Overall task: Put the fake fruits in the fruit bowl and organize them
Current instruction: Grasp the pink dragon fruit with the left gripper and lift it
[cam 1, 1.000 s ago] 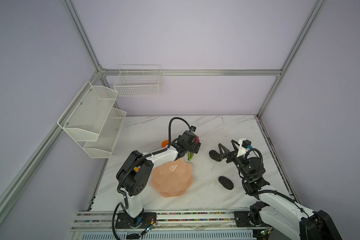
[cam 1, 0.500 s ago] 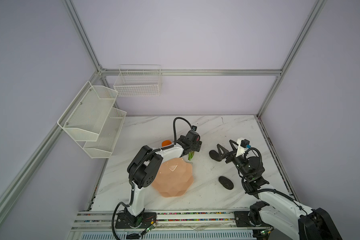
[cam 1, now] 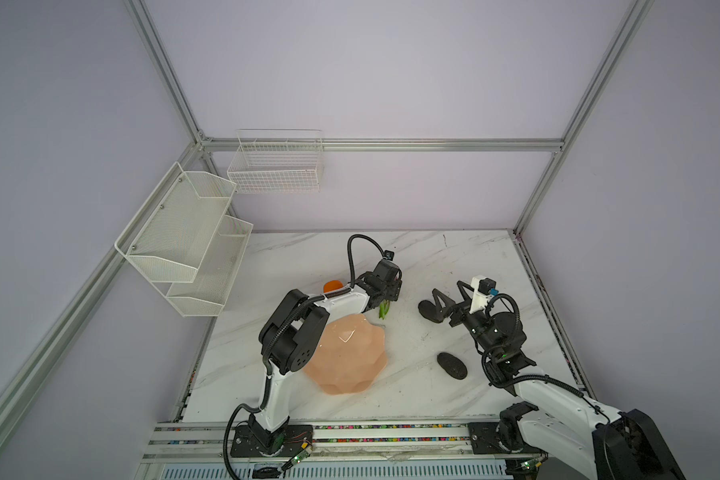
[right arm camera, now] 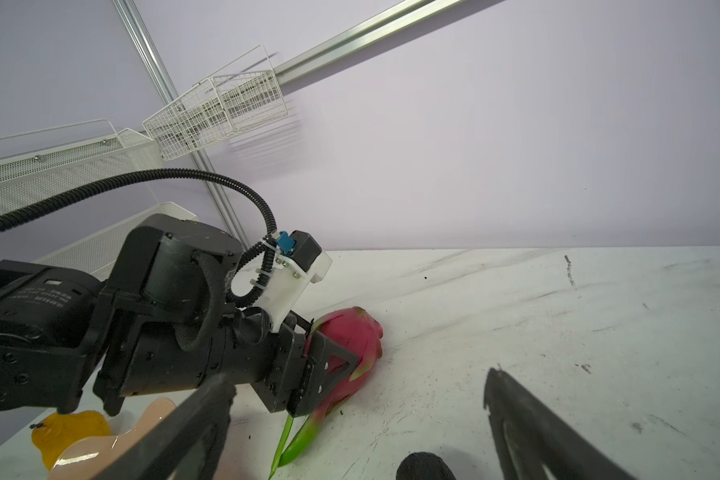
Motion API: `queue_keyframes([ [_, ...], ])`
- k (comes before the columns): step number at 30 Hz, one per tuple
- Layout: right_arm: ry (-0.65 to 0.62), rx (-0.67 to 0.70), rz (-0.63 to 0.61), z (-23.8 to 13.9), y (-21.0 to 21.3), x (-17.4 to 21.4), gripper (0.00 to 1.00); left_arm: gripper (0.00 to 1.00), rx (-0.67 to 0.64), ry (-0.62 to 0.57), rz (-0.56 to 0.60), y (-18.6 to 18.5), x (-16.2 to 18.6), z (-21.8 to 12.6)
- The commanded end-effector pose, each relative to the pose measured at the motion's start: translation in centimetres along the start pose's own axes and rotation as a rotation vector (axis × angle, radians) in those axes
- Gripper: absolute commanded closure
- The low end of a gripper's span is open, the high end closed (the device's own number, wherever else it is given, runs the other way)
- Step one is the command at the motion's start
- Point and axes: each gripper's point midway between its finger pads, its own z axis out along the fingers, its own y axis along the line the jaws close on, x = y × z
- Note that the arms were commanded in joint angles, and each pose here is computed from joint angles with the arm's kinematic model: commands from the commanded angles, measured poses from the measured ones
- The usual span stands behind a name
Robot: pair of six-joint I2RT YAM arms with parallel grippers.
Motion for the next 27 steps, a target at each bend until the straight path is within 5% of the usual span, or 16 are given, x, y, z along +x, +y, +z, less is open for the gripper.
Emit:
queue_keyframes([
  [1,-0.051,-0.031,-0.011,0.1,0.9,-1.7,0.03,0.30,0.062,-0.123,-0.066,-0.7,-5.2,-2.3],
  [8,-0.050,-0.050,-0.014,0.1,1.2,-1.8,0.03,0.34,0.092,-0.279,-0.096,0.3,-9.6,-8.8],
  [13,-0.074,-0.121,-0.024,-0.5,2.7,-2.4,0.03,0.35,0.042,-0.277,-0.061,2.6,-9.8,-13.8],
  [19,-0.044,-0.359,-0.050,-0.8,7.3,-1.8,0.03,0.35,0.051,0.001,-0.044,4.7,-2.7,-18.9],
  [27,0.061,-0.622,-0.167,-1.2,14.2,1.2,0.03,0.36,0.100,0.188,-0.175,6.1,6.8,-23.6],
])
